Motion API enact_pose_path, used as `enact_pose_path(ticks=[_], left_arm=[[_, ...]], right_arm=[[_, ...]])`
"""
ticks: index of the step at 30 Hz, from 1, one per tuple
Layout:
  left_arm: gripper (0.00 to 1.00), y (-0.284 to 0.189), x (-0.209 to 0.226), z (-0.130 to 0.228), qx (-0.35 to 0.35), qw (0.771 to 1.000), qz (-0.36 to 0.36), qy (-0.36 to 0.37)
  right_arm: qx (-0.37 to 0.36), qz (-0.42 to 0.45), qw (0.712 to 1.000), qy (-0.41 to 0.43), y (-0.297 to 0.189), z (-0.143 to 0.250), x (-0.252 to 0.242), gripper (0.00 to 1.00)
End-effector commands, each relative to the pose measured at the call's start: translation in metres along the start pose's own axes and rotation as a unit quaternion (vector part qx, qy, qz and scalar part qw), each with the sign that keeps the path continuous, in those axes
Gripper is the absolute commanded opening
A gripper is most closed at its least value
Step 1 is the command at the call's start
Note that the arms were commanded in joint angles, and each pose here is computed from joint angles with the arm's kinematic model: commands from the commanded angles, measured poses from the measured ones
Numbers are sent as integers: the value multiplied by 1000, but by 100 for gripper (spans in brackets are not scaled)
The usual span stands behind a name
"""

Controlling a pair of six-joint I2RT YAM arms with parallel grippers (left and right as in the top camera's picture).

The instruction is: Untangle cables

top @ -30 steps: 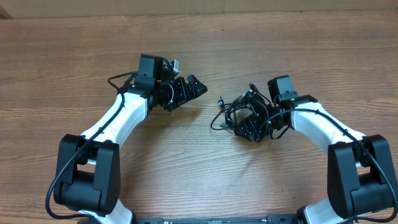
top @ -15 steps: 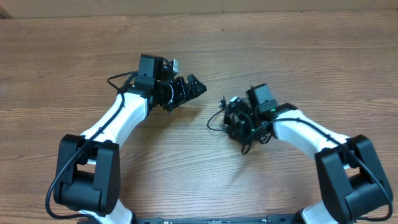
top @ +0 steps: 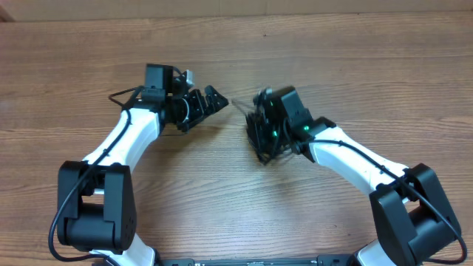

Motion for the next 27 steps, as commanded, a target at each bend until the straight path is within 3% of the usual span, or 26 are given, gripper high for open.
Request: enact_pose_path(ticks=[1,4,6,12,18,22,27], left_arm=[[100,-9,3,-7,-4,1000,8,-4],[99,-12,6,-8,-3,1000,3,-13],[100,-11,7,-7,0,1000,1,-15],[100,-2,-2,3,11,1000,-5,22],[95,15,0,21,-27,988,-139,56],[94,19,8,36,-73,966,-245,-23],[91,28,7,44,-99,956,-264,-79]], right_arm=[[-54,-47,978,197,-18,-41,16,23],[-65,-62,978,190,-25,-54,21,80],[-64,-57,981,172,-26,-54,19,100],[-43,54,981,181,-29,-41,-11,100],[-10,114,968,222,-39,-28,-42,100],[16,135,958,251,-46,-18,-60,100],[35,147,952,267,-51,-11,-69,100]])
Point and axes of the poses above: each gripper's point midway between its finger pads, its own y axis out along the fingers, its own x axis along the line the jaws close on, z = x × y, the point moved 10 cm from there along -y, back along the fingers, and after that the axes turned 9 degrees about -y, right-handed, at the moved point
